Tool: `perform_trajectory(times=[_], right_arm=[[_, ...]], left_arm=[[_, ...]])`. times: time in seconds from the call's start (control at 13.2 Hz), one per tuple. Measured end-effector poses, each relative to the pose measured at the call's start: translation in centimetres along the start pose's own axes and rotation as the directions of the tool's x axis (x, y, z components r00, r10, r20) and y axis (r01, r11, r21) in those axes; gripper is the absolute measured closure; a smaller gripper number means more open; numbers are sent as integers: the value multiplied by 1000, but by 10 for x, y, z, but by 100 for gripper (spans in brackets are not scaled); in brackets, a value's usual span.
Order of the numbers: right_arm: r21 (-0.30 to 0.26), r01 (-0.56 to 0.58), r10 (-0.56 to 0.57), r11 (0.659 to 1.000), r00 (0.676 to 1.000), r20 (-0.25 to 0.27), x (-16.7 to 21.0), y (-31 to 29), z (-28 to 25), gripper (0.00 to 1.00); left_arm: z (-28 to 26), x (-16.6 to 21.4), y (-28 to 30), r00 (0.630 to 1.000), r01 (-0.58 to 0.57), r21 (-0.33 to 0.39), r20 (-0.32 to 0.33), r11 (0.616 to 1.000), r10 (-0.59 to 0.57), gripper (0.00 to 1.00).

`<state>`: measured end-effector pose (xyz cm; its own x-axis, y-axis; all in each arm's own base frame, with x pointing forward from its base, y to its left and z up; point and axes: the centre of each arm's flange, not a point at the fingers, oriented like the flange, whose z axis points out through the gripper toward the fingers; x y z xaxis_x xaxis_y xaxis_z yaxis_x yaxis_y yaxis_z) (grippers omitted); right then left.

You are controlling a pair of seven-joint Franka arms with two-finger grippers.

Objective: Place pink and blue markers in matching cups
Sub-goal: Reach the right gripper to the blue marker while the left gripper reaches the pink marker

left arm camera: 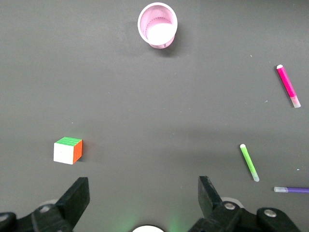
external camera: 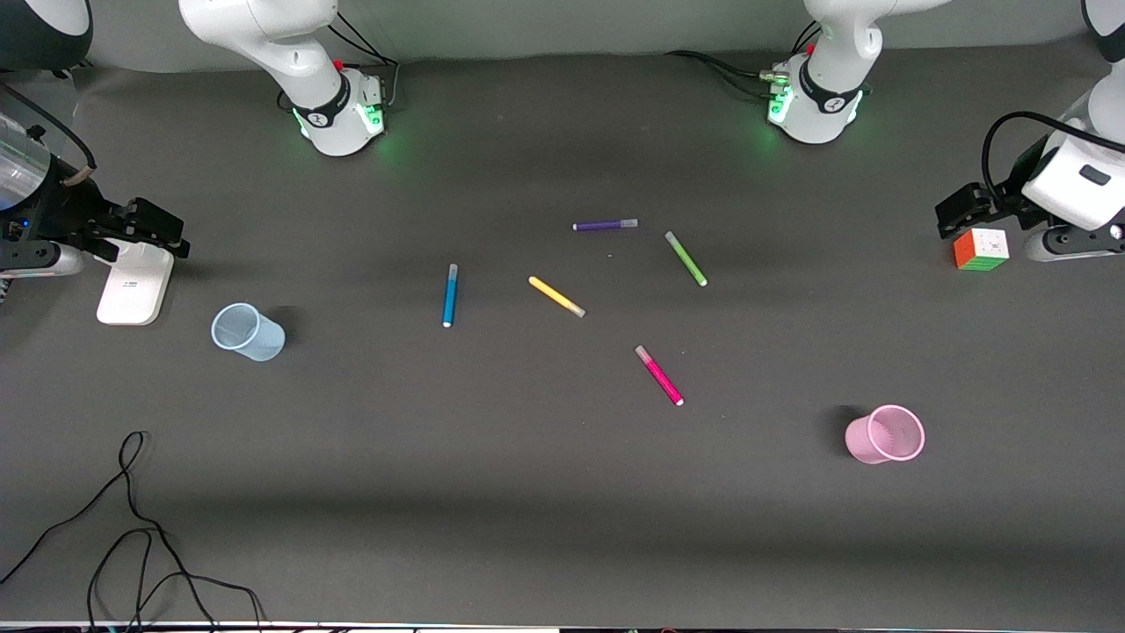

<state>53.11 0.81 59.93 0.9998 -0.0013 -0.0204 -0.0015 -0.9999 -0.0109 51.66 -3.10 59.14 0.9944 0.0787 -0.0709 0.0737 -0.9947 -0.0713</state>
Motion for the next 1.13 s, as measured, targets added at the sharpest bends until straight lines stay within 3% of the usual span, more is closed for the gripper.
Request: perform_trajectory(times=[0.3,0.45,0.83,0.98,1.13], right_arm=[[-1,10,-10,1000,1000,10,2,-6,4,0],[11,36,-36,999,998,44,9,-27,23,0],[94,20,-44,995,965,258,50,-120,160,0],[114,-21,-22,993,931,365,52,-150,217,0],[96,-55,7,994,895,446,50,-181,280,0]], left_arm=[[-3,-1,2,1000,-6,1,2,1000,6,0],[-2,-2,3,1000,-8,2,7,1000,8,0],[16,-6,42,997,-35,14,76,999,33,0],[48,0,84,991,15,37,132,999,-19,0],[91,9,133,974,111,58,192,992,-121,0]])
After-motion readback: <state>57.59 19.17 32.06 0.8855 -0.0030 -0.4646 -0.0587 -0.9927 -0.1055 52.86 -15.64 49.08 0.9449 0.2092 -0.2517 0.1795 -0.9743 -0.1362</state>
